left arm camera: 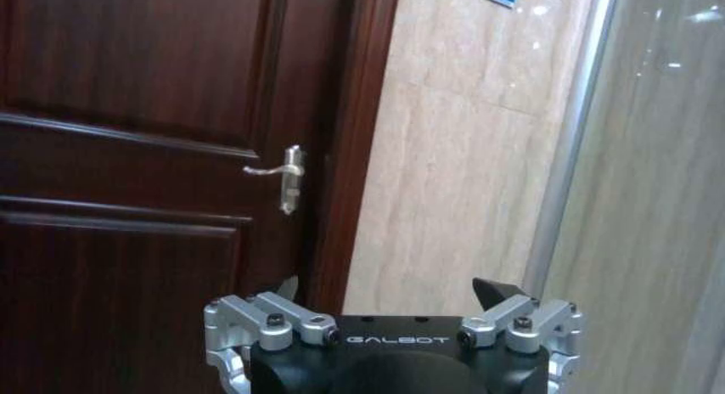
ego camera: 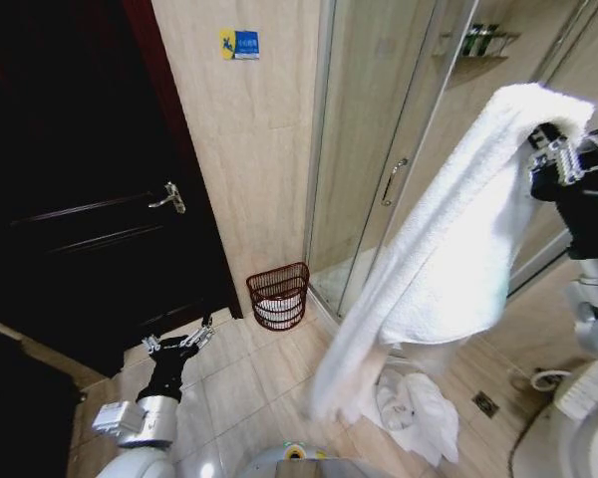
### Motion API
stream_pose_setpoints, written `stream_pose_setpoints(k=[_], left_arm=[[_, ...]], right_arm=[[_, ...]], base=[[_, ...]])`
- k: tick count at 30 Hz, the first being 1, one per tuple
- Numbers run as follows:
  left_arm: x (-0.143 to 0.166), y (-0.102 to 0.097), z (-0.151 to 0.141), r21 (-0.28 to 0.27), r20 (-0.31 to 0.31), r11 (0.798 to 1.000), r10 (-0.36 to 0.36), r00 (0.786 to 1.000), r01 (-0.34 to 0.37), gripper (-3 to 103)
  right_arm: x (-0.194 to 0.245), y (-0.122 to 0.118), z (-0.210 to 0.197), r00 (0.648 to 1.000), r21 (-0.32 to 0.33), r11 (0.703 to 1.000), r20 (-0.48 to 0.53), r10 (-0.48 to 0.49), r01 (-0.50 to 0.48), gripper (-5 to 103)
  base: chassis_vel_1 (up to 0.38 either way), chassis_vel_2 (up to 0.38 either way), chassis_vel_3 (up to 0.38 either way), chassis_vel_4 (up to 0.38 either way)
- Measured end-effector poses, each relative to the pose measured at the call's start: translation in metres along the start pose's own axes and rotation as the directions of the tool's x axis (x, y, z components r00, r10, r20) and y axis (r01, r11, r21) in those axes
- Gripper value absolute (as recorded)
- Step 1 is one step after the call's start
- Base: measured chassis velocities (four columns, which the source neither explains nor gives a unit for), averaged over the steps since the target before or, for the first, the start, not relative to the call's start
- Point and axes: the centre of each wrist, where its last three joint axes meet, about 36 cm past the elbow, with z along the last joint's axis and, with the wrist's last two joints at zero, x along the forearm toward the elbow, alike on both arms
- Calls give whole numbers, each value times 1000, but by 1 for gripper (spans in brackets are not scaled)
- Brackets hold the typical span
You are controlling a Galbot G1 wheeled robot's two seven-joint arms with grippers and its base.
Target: Discard the used towel into the hamper.
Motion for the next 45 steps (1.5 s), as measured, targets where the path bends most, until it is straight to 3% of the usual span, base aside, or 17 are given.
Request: stream_pose_setpoints(k=[17,35,45], left_arm=[[0,0,0,0,0,1000,0,1000,0,100],[0,0,0,0,0,1000,0,1000,0,100],[0,0,0,0,0,1000,0,1000,0,100]], right_arm=[[-2,2,-3,1000,-18,1000,10,-24,24,5],[-25,-34,6,1000,19,1000,2,-18,18,5],[-13,-26,7,1000,6,1000,1,-2,2,5]], base=[[82,81,76,81],[29,27,23,24],[0,0,0,0]])
